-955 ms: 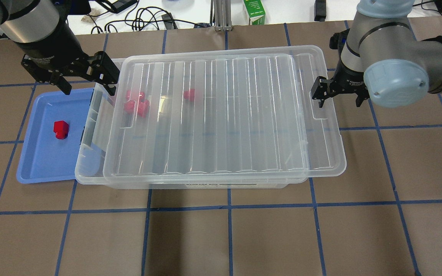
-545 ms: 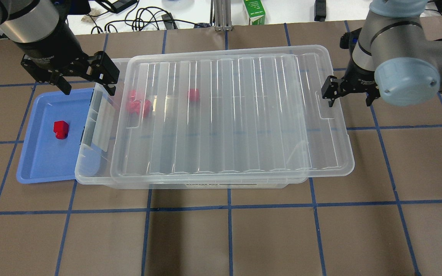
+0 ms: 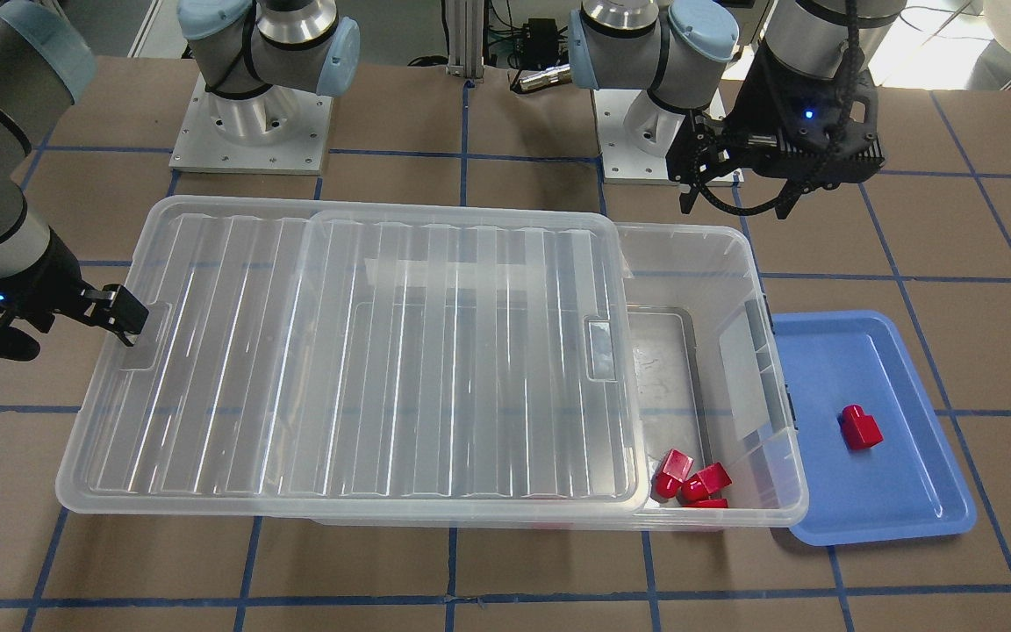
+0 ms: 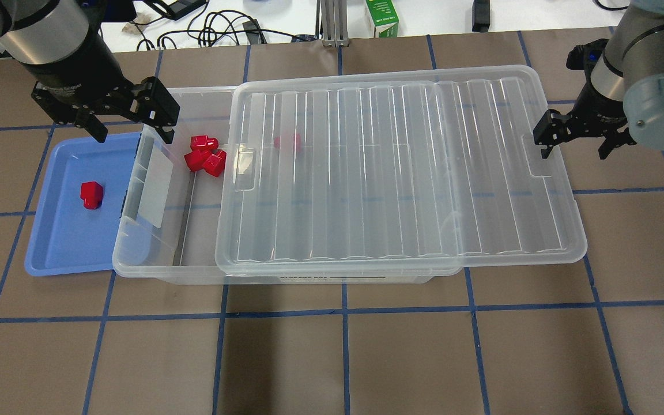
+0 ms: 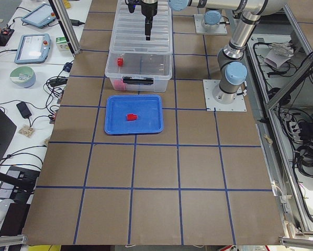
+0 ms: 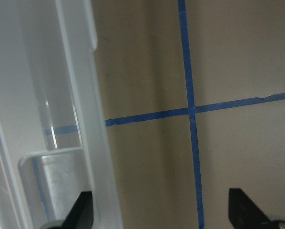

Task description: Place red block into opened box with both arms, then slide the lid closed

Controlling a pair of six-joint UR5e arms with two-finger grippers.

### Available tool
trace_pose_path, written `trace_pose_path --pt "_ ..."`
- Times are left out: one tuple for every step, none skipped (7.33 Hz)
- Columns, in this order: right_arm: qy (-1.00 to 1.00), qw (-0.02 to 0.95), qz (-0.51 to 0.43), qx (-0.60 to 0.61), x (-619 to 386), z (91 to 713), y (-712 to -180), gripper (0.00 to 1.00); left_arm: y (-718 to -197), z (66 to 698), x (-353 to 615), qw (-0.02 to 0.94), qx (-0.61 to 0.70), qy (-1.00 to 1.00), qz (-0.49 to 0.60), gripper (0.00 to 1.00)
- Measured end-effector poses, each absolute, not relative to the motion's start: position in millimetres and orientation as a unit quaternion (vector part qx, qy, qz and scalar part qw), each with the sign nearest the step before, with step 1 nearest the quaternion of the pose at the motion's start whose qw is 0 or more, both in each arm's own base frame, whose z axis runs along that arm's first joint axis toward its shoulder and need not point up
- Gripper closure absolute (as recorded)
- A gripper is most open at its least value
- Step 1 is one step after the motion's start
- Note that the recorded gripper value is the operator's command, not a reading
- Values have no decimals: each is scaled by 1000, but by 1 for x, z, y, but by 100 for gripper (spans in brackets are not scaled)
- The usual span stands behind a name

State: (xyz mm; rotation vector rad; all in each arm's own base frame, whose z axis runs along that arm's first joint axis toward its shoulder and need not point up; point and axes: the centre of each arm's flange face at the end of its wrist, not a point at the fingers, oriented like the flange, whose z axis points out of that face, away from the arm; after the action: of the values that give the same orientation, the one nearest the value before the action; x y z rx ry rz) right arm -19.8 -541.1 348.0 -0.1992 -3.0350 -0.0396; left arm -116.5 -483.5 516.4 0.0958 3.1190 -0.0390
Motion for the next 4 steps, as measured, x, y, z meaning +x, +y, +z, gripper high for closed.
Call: trace_pose_path --pt "-996 50 -14 -71 -27 348 -541 0 -484 516 -116 11 30 999 -12 0" --pt "-996 51 -15 -77 -33 348 -540 0 -485 515 -115 12 31 999 -11 0" --pt "-995 51 -15 -82 -39 349 -539 0 -487 513 -110 14 29 999 -9 0" --pt "-995 51 -15 -87 -44 349 -538 0 -496 514 -90 15 11 1000 -12 0"
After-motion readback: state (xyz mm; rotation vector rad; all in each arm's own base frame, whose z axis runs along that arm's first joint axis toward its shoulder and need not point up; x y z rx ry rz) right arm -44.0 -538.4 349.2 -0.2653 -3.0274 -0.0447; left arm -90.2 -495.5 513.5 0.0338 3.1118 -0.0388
